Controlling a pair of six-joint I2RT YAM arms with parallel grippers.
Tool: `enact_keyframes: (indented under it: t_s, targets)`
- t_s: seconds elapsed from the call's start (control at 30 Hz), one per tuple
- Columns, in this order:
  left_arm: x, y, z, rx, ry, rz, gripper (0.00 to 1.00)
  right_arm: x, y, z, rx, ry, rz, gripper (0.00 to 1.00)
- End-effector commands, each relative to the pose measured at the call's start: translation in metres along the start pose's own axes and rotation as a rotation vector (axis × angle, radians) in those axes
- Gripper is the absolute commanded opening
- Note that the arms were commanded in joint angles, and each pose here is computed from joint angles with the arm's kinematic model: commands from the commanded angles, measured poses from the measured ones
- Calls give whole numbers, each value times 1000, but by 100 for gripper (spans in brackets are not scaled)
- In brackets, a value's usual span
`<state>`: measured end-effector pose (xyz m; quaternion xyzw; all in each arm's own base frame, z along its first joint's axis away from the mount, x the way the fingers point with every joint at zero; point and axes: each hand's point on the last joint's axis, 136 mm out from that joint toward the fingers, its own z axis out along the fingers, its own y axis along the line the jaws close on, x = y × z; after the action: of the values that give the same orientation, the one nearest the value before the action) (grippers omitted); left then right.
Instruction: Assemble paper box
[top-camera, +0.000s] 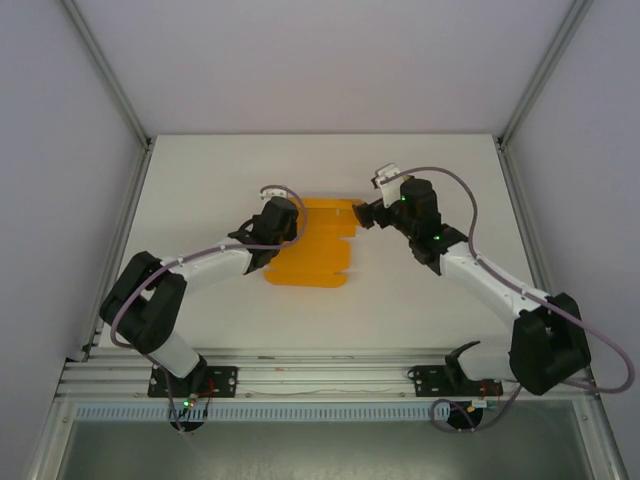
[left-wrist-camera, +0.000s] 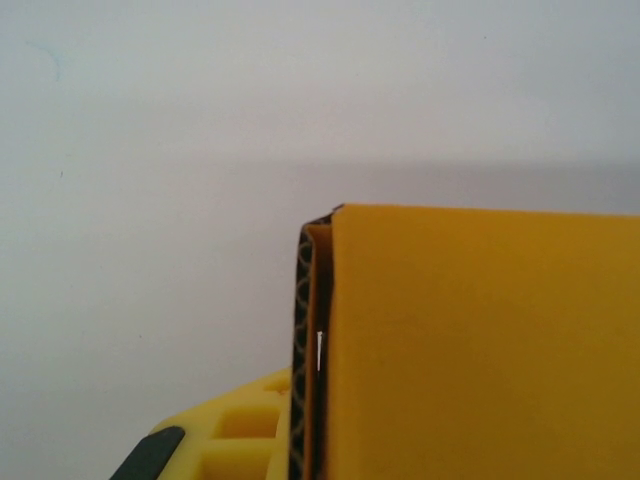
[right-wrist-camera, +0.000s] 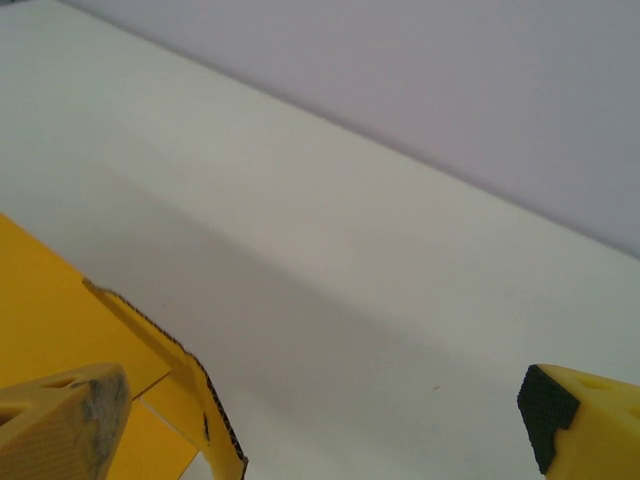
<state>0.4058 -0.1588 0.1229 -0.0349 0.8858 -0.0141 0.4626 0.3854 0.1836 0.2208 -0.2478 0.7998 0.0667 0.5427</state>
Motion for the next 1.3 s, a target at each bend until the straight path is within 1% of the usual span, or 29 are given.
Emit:
enact_keyframes:
  t_s: [0.0, 0.13, 0.23, 0.33, 0.43, 0.57, 0.67, 0.73, 0.8, 0.87, 0.93, 1.03, 1.13, 1.27]
  targets:
    - [-14, -5, -12, 24, -49, -25, 0, -3, 5, 9, -40, 13, 41, 100]
    - [-19, -8, -15, 42, -53, -32, 0, 2, 25, 17, -145, -8, 14, 100]
    - [-21, -12, -15, 55, -59, -31, 0, 1, 39, 23, -222, -29, 28, 100]
    - [-21, -19, -15, 74, -57, -19, 0, -5, 46, 33, -249, -64, 63, 100]
    - [-19, -24, -15, 82, -56, -9, 0, -16, 48, 42, -237, -123, 122, 100]
    - [-20, -31, -16, 113, -61, -50, 0, -29, 49, 52, -151, -219, 168, 100]
    - [-20, -37, -17, 138, -63, -81, 0, -36, 45, 55, -15, -295, 237, 100]
    - [-22, -38, -17, 134, -67, -93, 0, -37, 34, 54, 96, -342, 348, 100]
    - [-23, -38, -17, 128, -73, -103, 0, -30, 20, 52, 205, -366, 476, 100]
    - [-24, -38, -18, 124, -76, -106, 0, -27, 22, 54, 220, -369, 511, 100]
    - [-25, -37, -18, 118, -81, -103, 0, -21, 25, 53, 235, -357, 497, 100]
    - [-25, -29, -17, 73, -90, -92, 0, -10, 23, 42, 251, -320, 472, 100]
    - [-22, -22, -14, 33, -99, -79, 0, 9, 25, 27, 240, -220, 402, 100]
    - [-21, -16, -9, -11, -113, -59, 0, 44, 36, 5, 169, -52, 332, 100]
